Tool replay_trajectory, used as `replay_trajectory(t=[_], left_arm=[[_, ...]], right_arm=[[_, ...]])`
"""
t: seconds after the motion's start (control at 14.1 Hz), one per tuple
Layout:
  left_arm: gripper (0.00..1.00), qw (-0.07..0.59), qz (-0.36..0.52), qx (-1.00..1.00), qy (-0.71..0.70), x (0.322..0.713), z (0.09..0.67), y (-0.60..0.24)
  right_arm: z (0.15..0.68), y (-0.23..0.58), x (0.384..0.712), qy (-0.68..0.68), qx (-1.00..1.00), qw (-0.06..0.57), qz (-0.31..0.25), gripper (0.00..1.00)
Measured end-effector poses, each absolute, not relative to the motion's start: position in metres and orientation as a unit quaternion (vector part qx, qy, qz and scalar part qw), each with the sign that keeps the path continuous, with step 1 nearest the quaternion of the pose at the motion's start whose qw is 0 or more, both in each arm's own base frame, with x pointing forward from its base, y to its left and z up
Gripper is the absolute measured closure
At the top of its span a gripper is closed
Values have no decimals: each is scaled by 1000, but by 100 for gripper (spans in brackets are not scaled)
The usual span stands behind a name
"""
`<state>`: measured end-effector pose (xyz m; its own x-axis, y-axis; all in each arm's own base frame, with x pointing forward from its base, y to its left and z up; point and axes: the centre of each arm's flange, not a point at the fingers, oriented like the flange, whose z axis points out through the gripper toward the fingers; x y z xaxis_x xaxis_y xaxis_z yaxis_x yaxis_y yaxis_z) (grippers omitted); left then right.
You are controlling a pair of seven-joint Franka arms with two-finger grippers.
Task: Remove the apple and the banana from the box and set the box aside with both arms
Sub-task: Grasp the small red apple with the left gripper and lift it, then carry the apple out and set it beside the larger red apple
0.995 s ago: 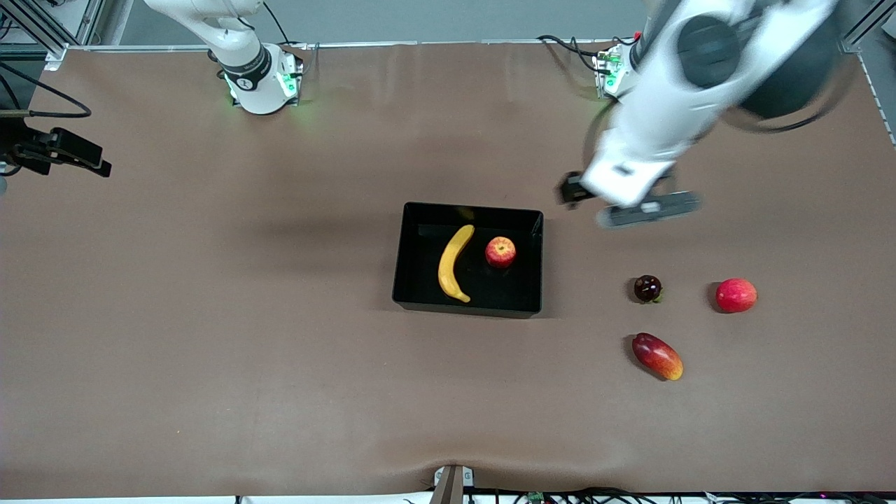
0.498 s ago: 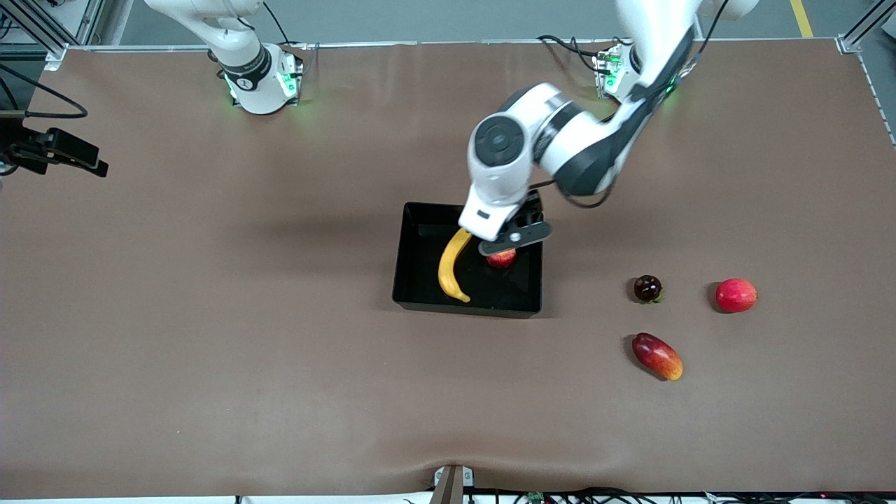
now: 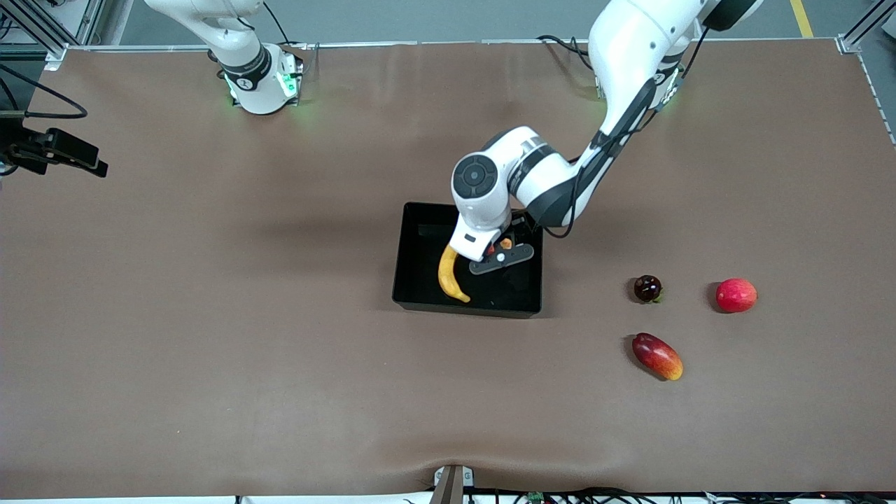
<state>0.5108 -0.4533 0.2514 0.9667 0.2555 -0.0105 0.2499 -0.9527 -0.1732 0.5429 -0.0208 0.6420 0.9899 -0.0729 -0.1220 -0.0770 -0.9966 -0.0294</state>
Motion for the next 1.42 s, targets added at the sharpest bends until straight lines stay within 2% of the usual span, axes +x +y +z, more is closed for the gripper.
replay_trajectory(t=[0.43,0.57,0.64,0.78,1.0,1.21,1.42], left_arm=[[0,86,17,-988,-128,504,199,-449],[21,85,17,-988,-130,506,200,-447],[26,83,15,-988,-132,509,202,-446],[26,78,9,-988,-136,515,210,-444],[26,60,-19,-988,-141,526,254,-445],[27,55,-54,-988,-136,540,339,-435],[27,66,-71,-989,-108,573,406,-376]], right_arm=[[618,-21,557,37,-996,17,79,0],[608,-24,562,39,-995,17,87,0],[602,-25,565,40,-995,17,92,0],[594,-27,571,42,-995,17,93,0],[586,-34,575,48,-994,18,96,0],[580,-41,577,54,-993,19,101,0],[561,-28,585,41,-992,22,119,0]])
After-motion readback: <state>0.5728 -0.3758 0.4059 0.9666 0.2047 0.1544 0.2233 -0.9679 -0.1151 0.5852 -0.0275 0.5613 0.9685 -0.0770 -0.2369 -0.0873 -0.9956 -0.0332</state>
